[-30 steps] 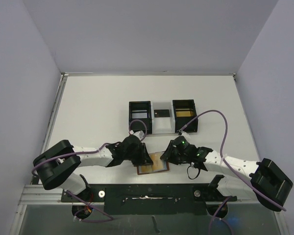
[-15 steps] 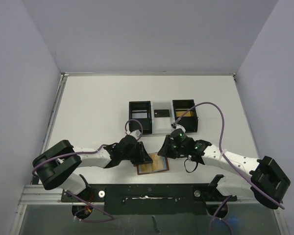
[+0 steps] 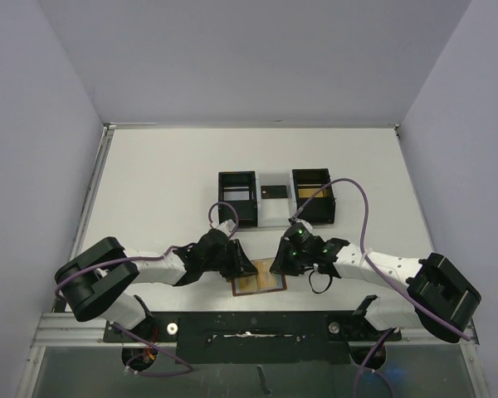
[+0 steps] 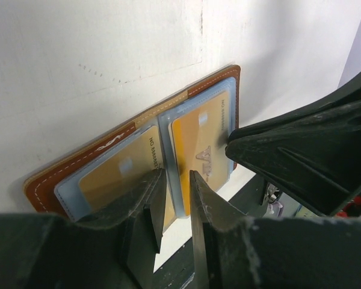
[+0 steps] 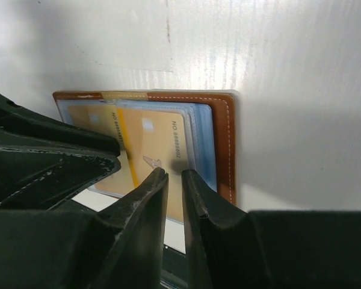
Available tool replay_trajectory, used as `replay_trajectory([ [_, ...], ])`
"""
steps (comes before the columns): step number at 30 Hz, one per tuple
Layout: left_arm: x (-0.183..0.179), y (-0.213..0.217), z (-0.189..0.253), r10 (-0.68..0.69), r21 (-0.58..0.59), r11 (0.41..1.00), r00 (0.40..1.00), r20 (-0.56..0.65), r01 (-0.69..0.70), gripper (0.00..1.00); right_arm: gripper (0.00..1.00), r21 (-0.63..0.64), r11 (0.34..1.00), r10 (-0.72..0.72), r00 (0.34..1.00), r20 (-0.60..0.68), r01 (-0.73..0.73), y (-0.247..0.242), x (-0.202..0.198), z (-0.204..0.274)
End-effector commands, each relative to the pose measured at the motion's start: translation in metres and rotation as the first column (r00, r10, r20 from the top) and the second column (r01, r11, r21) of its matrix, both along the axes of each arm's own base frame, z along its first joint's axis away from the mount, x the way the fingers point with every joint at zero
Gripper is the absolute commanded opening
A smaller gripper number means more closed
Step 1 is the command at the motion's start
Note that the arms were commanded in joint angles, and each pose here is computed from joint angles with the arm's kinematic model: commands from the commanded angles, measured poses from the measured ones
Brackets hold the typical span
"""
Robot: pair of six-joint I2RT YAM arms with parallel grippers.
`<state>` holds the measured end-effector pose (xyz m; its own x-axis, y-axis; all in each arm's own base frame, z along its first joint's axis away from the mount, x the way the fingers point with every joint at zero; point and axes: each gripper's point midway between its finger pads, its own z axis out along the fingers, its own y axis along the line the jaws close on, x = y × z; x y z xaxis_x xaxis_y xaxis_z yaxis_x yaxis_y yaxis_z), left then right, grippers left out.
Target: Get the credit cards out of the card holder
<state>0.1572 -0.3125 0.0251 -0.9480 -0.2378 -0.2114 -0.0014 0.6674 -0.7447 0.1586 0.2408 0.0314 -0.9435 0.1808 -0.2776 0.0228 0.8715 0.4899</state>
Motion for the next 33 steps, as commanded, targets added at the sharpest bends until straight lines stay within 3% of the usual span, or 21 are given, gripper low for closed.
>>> replay_trajectory([
  [1,0.0,0.0,-0.002,-0.002,-0.024,1.0,1.0,-0.003,0.001,0.23,0.19,0.016,1.0,-0.021,1.0,0.001,0.021,0.0,0.001,-0.003],
  [11,-0.004,-0.002,-0.006,-0.002,-0.047,0.999,1.0,-0.029,0.0,0.22,0.18,0.062,0.998,-0.001,1.0,-0.015,0.002,0.008,-0.003,-0.007],
  [21,-0.001,-0.003,0.002,0.003,-0.077,0.997,1.0,-0.008,-0.004,0.13,0.18,0.061,0.998,-0.001,1.0,-0.022,0.003,0.008,-0.004,-0.008],
  [33,-0.002,-0.009,0.002,-0.022,-0.126,0.992,0.999,-0.04,0.017,0.18,0.18,0.096,0.995,0.017,0.999,-0.035,-0.014,0.014,-0.008,-0.01],
])
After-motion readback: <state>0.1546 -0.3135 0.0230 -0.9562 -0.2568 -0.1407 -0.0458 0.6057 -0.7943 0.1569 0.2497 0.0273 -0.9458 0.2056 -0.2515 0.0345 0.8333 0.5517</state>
